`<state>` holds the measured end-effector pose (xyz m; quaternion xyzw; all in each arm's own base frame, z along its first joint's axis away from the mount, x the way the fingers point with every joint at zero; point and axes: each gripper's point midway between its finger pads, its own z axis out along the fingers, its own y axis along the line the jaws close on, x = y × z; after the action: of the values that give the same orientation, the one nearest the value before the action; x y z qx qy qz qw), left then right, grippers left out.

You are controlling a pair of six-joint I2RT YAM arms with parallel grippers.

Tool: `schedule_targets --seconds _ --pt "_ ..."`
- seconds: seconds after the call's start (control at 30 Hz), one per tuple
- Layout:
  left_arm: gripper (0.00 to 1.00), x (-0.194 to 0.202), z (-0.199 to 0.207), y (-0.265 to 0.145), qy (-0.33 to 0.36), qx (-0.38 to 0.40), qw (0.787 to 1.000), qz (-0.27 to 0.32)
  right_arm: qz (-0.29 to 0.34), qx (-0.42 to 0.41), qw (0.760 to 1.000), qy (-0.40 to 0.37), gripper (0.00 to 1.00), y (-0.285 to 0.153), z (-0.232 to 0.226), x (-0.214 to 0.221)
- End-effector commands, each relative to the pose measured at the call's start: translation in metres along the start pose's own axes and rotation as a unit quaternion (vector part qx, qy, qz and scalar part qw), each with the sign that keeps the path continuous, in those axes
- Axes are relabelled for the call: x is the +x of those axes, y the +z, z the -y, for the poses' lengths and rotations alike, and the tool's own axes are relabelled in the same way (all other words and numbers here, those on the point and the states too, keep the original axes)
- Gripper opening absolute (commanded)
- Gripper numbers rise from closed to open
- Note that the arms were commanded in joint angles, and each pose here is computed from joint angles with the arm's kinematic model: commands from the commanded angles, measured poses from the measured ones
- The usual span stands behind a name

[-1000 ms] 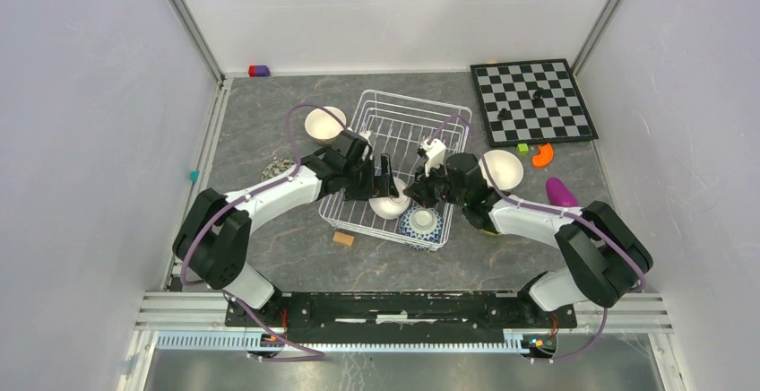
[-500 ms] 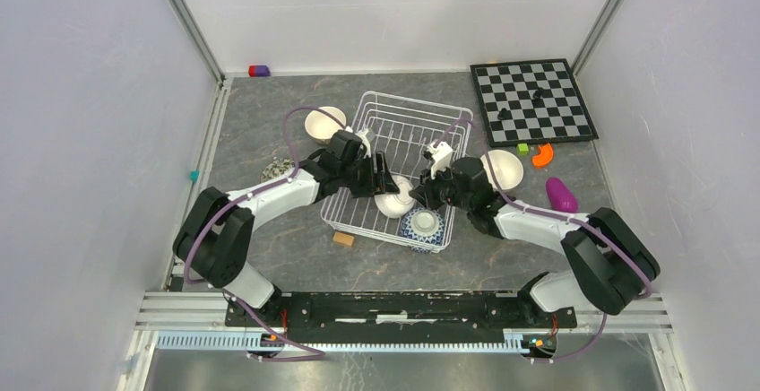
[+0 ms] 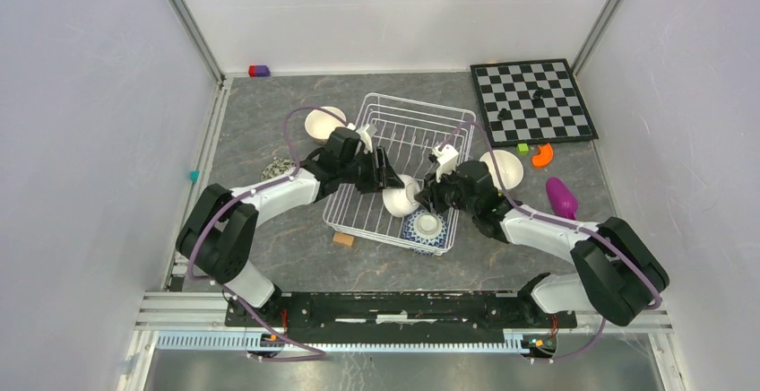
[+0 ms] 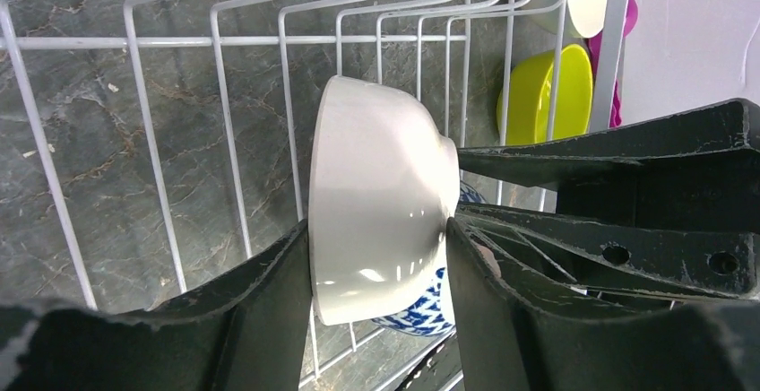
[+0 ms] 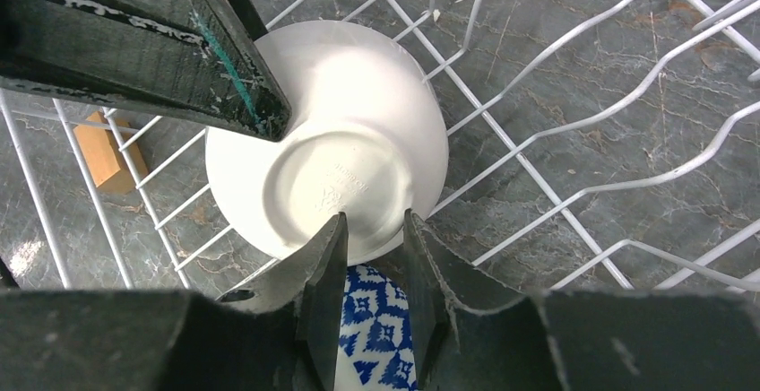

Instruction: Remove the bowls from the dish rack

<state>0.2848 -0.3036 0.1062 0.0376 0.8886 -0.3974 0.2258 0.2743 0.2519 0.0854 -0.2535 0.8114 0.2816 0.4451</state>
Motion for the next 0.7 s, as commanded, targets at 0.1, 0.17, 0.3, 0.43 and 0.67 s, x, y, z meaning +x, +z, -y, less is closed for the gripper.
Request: schedule_targets --seconds 0.1,0.17,0.3,0.43,0.67 --pt "0.05 -0.002 0.059 0.001 -0.002 0.128 0.992 -0.023 -0.031 -0.006 0.999 0.006 0.37 -0.004 -0.004 0.015" --pt "0.02 -0.001 0.060 0.001 -0.003 0.134 0.991 -0.027 -0.028 -0.004 1.000 0.005 0.37 -0.004 -0.004 0.013" --pt "0.02 -0.002 0.063 0.001 -0.003 0.143 0.989 -0.026 -0.021 -0.005 1.000 0.004 0.40 -0.004 -0.004 0.009" --pt "0.02 -0.006 0.069 -0.002 -0.008 0.158 0.987 -0.022 -0.012 -0.007 1.000 0.003 0.49 -0.004 -0.006 0.002" --pt "0.02 -0.008 0.072 -0.002 -0.011 0.171 0.985 -0.025 -0.005 -0.010 1.000 -0.006 0.57 -0.005 -0.006 -0.005"
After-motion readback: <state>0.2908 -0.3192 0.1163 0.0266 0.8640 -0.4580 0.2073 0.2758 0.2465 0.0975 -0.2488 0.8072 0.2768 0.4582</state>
